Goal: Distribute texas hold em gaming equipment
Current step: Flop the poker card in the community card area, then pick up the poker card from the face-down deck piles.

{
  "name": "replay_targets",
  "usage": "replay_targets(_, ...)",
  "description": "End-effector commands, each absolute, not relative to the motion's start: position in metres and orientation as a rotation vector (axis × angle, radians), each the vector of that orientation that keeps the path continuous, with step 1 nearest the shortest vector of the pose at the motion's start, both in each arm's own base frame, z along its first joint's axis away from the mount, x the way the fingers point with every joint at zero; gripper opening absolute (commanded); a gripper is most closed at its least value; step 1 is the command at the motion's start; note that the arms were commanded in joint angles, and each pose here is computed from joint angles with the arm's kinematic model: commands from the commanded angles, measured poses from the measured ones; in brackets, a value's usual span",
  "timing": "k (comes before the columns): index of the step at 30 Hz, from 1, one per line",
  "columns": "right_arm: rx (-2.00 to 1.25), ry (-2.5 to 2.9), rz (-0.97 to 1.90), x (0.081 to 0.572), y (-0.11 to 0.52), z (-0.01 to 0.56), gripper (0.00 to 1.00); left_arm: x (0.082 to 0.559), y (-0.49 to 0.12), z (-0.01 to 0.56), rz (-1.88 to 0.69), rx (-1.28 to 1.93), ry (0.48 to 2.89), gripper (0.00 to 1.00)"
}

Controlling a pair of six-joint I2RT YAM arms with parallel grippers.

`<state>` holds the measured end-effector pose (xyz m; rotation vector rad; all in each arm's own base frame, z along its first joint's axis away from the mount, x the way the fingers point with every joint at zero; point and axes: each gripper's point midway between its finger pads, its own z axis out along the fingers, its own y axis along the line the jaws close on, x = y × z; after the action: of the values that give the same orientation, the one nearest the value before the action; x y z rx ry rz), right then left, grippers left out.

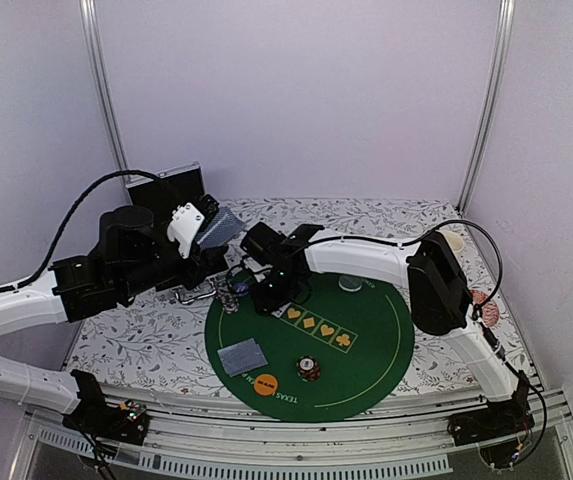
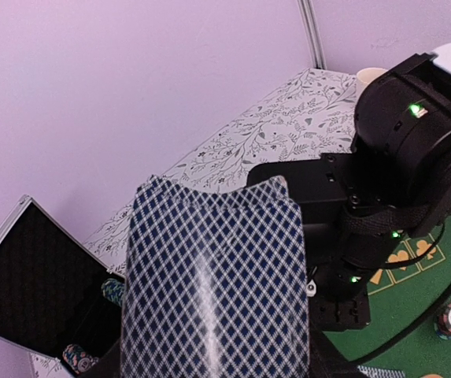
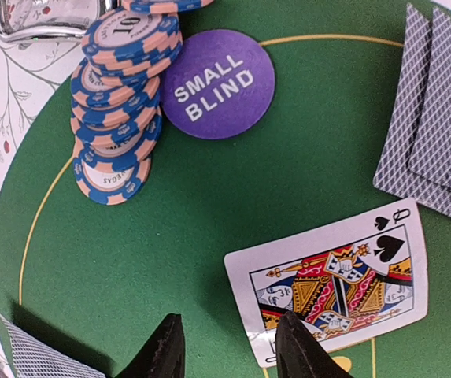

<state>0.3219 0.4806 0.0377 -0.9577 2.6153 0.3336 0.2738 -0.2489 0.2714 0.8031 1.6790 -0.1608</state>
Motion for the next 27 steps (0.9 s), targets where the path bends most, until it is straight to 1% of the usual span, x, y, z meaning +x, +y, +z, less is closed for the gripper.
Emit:
replay_targets(1, -0.917, 2.566, 0.503, 0.325, 0.488, 0.078, 0.44, 0.278, -0.247, 0.279, -0.177, 0.765, 1.655, 0.50)
replay_targets(4, -0.896, 2.553, 0.546, 0.328, 0.481, 0.096, 0.49, 0.277, -0.248, 0.281, -0.185, 0.770, 1.650, 0.50)
replay_targets(7, -0.861, 2.507, 0.583, 0.335, 0.464, 0.124, 0.59, 0.274, -0.249, 0.281, -0.200, 0.780, 1.643, 0.50)
replay_targets(12, -0.799, 2.412, 0.667, 0.345, 0.427, 0.175, 0.89, 0.270, -0.256, 0.280, -0.235, 0.817, 1.634, 0.50)
replay_targets(13, -0.786, 2.383, 0.694, 0.346, 0.420, 0.188, 0.97, 0.269, -0.258, 0.279, -0.244, 0.827, 1.632, 0.50)
replay_targets(14, -0.779, 2.341, 0.723, 0.348, 0.416, 0.201, 0.99, 0.268, -0.259, 0.279, -0.253, 0.835, 1.631, 0.50)
replay_targets(17, -0.826, 2.175, 0.827, 0.339, 0.416, 0.248, 0.99, 0.263, -0.265, 0.277, -0.288, 0.871, 1.623, 0.50)
replay_targets(22, -1.025, 1.819, 1.187, 0.292, 0.439, 0.319, 0.99, 0.249, -0.279, 0.272, -0.381, 0.959, 1.606, 0.50)
replay_targets(24, -1.073, 1.750, 1.301, 0.276, 0.448, 0.331, 0.99, 0.245, -0.283, 0.272, -0.409, 0.984, 1.595, 0.50)
replay_targets(27, -1.082, 1.783, 1.328, 0.274, 0.465, 0.324, 0.99, 0.241, -0.285, 0.270, -0.424, 1.003, 1.589, 0.50)
